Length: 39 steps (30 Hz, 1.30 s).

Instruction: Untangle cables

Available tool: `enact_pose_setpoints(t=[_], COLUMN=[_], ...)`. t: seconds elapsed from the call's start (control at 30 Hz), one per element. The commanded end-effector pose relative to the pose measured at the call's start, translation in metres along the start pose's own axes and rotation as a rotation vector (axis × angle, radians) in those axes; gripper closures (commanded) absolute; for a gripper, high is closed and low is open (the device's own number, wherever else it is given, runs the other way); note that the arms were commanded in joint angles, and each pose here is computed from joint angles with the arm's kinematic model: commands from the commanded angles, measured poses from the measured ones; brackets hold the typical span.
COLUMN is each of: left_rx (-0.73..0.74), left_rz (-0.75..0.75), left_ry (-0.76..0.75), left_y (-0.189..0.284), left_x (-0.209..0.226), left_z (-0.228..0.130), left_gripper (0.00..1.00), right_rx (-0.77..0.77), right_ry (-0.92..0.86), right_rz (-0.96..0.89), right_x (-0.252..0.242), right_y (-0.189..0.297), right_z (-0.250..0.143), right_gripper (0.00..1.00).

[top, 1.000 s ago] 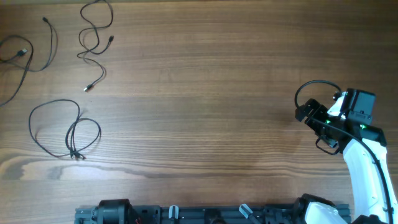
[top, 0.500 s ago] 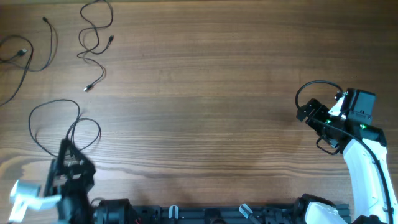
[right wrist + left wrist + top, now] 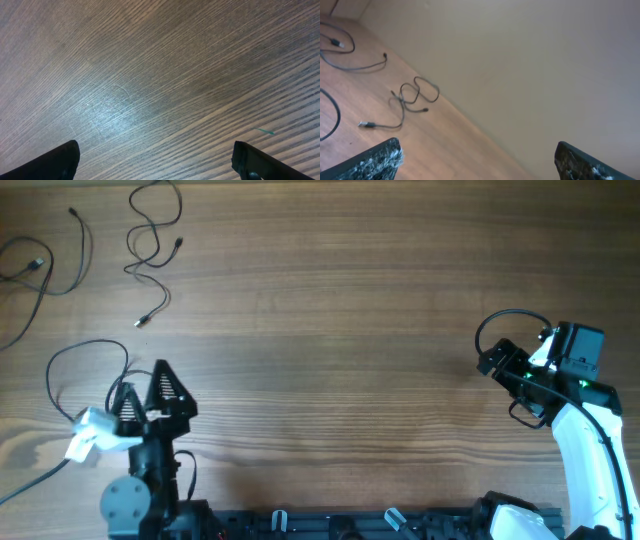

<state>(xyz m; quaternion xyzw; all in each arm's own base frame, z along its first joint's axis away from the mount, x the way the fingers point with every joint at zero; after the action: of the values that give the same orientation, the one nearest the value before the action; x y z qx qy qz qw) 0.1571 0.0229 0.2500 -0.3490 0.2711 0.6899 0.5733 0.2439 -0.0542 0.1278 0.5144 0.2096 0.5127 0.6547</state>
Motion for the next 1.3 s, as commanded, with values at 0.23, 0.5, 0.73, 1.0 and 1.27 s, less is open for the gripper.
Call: enact_pose_setpoints(t=[0.23, 0.5, 0.73, 1.0, 1.27], left_rx=[0.023, 0.037, 0.112, 0.192, 0.193], left_rz=[-0.015, 0.000, -0.041, -0.042, -0.043], left_ry=[-0.072, -0.100, -0.206, -0.342, -0.343], left_y=[-0.020, -0.025, -0.025, -0.024, -0.024], left_x=[0.037, 0.055, 0.053, 0.059, 0.059], left_z=[-0.037, -0.052, -0.062, -0.074, -0.074], left_gripper=[0.00, 0.00, 0.00, 0.00, 0.00], right_rx=[-0.036, -0.047, -0.047, -0.057, -0.057], right_ry=[0.000, 0.002, 0.002, 0.003, 0.004], right_rz=[-0.007, -0.005, -0.005, -0.003, -0.003], right_x=[0.001, 0.001, 0.001, 0.002, 0.002], right_y=[0.006, 0.006, 0.006, 0.006, 0.006], right_z=[0.009, 0.011, 0.011, 0.012, 0.012], right_gripper=[0.00, 0.00, 0.00, 0.00, 0.00])
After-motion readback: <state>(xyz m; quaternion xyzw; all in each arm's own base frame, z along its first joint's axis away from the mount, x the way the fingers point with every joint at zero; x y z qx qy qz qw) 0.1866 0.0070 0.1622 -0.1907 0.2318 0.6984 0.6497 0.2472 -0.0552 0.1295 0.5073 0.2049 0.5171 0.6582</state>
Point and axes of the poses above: each gripper's point midway between its finger pads, its own y axis back along the fingers, its own x axis along the line the jaws close on, z = x × y, the point moved 6 cm from there along y, back along the fingers, and after that the axes turned 11 degrees about y, right-handed, at the moved point
